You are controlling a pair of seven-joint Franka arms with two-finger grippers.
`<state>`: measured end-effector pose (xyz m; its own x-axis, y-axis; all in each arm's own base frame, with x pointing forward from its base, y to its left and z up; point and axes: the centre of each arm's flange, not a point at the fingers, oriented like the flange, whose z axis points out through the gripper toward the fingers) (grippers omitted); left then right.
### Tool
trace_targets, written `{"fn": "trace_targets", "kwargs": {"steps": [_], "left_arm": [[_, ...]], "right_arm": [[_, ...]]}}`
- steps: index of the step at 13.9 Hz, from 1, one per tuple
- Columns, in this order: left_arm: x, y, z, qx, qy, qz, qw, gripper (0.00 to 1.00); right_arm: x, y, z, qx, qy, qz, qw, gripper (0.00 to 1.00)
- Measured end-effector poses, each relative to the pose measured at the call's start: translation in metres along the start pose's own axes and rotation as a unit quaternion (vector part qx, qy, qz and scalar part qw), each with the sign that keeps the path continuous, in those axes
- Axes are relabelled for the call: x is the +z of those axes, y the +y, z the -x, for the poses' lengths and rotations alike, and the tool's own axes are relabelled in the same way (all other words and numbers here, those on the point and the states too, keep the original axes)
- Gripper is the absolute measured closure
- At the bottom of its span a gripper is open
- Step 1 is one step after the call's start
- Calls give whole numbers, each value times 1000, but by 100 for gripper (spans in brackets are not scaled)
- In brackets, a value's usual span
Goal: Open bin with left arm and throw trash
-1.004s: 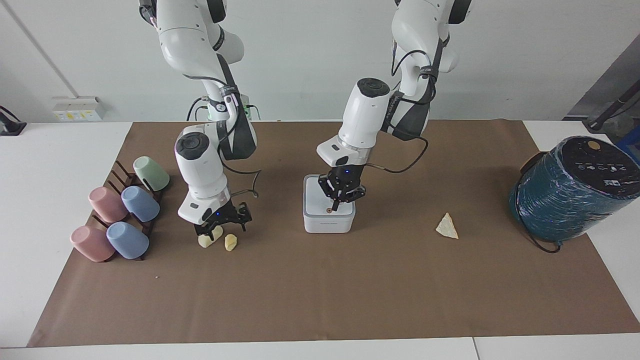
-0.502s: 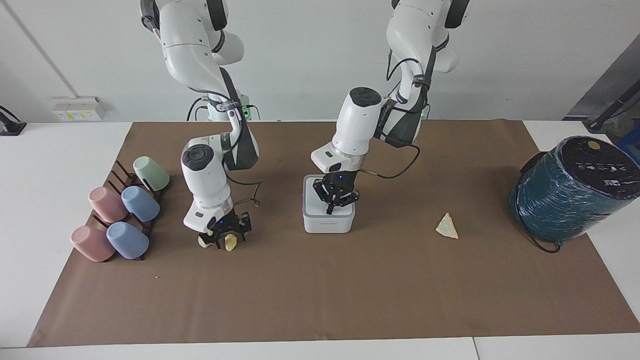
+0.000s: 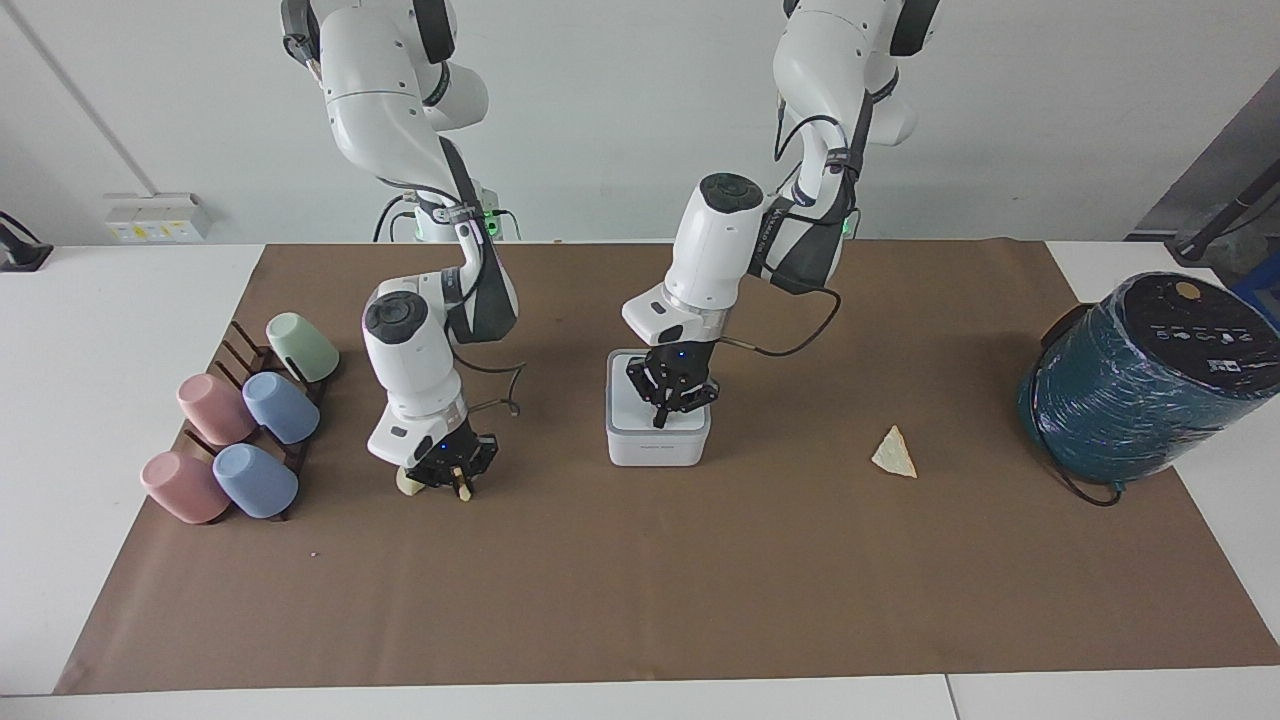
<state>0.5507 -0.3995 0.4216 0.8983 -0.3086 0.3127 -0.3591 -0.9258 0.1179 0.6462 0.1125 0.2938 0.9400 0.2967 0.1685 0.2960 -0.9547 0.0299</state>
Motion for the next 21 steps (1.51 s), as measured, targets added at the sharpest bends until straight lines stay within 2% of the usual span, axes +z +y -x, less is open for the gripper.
{"fn": "trace_targets", "kwargs": {"steps": [3, 7, 11, 13, 16, 19, 20, 21], "left_arm": [[-41, 0, 3, 0, -16, -5, 1000, 99], [-90, -7, 10, -5, -41, -14, 999, 99], [-135, -38, 18, -27, -69, -28, 997, 99], [-156, -68, 20, -51, -79, -37, 995, 99], [-166, -104, 17, -71, -76, -43, 994, 99], [-168, -159, 12, -81, -68, -51, 993, 99], [-169, -179, 11, -88, -62, -54, 993, 91], [-166, -196, 11, -91, -58, -57, 993, 79]], "right_arm": [[-34, -2, -9, 45, 1, -27, 999, 91], [-115, -14, -15, 145, 19, -49, 988, 93], [-172, -95, -20, 226, 34, -85, 970, 93], [-181, -130, -21, 260, 27, -115, 958, 93], [-181, -164, -20, 295, 3, -173, 940, 93], [-169, -207, -19, 329, -3, -192, 925, 93], [-161, -221, -18, 333, -6, -194, 923, 93], [-152, -232, -17, 334, -11, -194, 922, 93]]}}
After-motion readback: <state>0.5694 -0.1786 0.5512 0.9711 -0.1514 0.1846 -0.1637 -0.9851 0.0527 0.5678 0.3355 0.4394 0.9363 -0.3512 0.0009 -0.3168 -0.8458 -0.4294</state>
